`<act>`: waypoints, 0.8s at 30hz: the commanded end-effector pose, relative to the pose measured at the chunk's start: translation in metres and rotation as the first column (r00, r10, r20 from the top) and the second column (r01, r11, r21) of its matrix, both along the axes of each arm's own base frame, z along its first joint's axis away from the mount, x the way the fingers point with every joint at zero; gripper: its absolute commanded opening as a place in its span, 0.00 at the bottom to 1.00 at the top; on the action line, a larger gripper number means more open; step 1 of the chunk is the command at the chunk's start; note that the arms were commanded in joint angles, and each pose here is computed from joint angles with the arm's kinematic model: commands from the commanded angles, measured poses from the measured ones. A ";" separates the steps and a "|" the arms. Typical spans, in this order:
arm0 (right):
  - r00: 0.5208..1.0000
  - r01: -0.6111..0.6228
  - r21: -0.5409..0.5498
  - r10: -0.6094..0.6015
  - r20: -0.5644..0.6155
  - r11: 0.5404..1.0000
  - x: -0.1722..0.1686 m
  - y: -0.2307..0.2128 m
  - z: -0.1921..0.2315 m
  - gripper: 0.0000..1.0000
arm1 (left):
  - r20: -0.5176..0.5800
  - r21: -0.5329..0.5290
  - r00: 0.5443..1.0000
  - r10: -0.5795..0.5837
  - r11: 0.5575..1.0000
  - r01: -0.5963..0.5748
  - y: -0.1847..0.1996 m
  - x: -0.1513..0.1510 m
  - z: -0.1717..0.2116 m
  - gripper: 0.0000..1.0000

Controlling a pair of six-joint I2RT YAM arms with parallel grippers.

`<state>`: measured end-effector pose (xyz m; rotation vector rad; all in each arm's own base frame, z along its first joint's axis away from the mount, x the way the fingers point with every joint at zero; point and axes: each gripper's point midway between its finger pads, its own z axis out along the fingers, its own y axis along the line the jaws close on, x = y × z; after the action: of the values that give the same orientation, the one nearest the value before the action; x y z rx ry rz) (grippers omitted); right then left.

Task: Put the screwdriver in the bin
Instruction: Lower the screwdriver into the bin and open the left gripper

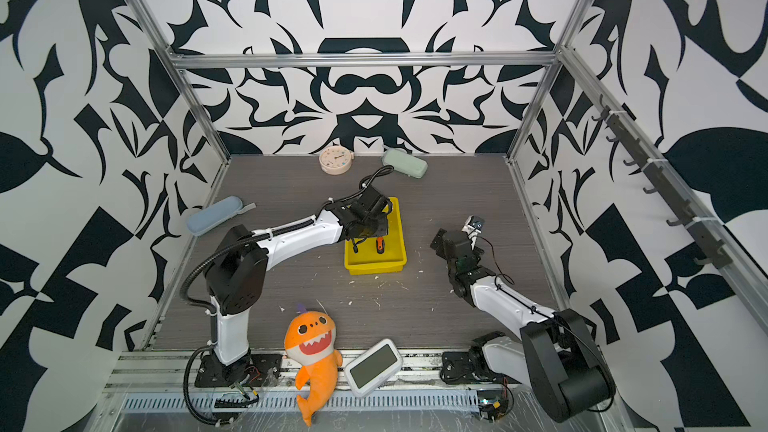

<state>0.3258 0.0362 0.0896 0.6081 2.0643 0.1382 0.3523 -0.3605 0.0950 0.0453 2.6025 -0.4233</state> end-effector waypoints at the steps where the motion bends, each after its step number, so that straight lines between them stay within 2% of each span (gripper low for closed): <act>1: 0.999 0.008 0.001 -0.008 0.046 1.000 0.011 0.002 0.019 0.97 | -0.028 0.034 0.999 0.024 0.999 -0.023 0.010 -0.003 -0.001 0.08; 12: 1.000 0.006 -0.007 -0.006 0.021 1.000 0.013 0.003 0.013 0.97 | -0.005 0.066 1.000 0.028 0.997 -0.028 0.021 -0.005 0.002 0.28; 16: 1.000 0.001 -0.008 -0.001 0.009 1.000 0.015 0.005 0.011 0.97 | 0.001 0.086 0.999 0.032 0.996 -0.032 0.026 -0.006 0.000 0.41; 24: 1.000 0.000 -0.011 0.000 0.002 1.000 0.015 0.005 0.011 0.96 | 0.090 0.124 0.996 0.000 0.992 -0.011 0.039 -0.003 0.025 0.47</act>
<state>0.3337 0.0394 0.0870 0.6057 2.0911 0.1250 0.3497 -0.3348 0.0973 0.0735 2.5854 -0.2914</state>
